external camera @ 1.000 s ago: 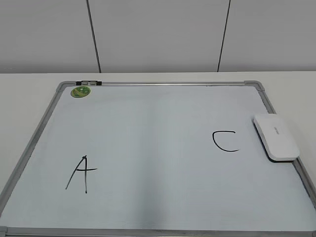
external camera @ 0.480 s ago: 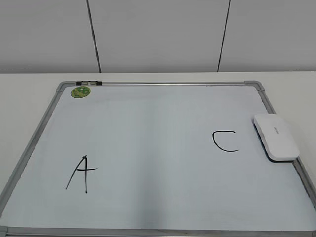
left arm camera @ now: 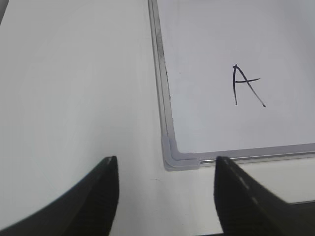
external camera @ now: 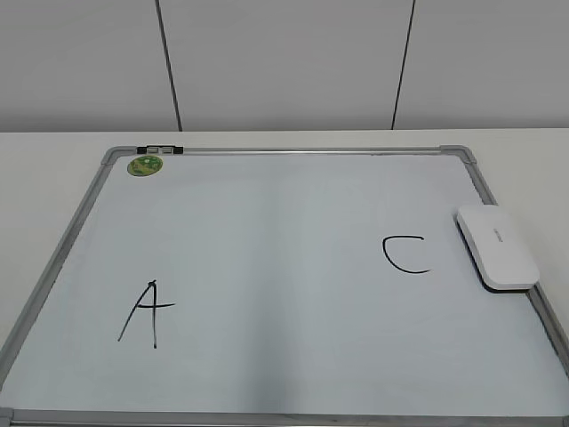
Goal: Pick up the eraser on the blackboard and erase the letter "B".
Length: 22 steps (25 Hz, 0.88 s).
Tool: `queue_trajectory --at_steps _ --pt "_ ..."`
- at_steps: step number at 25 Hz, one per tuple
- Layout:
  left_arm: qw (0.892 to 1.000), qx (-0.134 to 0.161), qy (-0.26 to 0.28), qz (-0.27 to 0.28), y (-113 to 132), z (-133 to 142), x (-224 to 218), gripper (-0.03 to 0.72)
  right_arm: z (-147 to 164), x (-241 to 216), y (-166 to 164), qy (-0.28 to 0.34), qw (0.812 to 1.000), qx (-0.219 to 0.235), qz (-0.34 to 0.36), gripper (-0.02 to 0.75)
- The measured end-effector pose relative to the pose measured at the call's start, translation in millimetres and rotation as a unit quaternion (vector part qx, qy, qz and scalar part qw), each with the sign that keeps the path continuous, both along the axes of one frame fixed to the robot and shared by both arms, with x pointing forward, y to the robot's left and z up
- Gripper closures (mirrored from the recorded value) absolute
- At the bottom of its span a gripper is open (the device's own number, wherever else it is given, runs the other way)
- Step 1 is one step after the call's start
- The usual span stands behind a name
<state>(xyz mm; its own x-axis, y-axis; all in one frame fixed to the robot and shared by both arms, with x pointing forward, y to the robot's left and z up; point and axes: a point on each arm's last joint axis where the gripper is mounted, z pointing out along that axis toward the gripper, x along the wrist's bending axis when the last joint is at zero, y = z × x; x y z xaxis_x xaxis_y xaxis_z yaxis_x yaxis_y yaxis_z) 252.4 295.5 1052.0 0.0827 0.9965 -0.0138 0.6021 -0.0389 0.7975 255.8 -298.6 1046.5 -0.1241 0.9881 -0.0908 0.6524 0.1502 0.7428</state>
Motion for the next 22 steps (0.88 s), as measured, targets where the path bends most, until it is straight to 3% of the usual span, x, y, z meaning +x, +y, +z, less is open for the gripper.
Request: queue_trajectory --at_steps 9,18,22 --pt "1.000 0.000 -0.009 0.000 0.0 0.3 -2.5 0.242 0.4 -2.6 -0.5 -0.010 1.000 0.000 -0.011 0.147" --pt "0.998 -0.001 -0.065 0.000 0.3 0.6 -19.7 0.251 1.1 -20.4 -1.0 -0.070 0.997 0.002 -0.029 0.147" --pt "0.998 -0.001 -0.066 0.000 0.3 0.5 -20.4 0.260 0.8 -26.1 -1.0 -0.088 0.996 0.003 -0.029 0.147"
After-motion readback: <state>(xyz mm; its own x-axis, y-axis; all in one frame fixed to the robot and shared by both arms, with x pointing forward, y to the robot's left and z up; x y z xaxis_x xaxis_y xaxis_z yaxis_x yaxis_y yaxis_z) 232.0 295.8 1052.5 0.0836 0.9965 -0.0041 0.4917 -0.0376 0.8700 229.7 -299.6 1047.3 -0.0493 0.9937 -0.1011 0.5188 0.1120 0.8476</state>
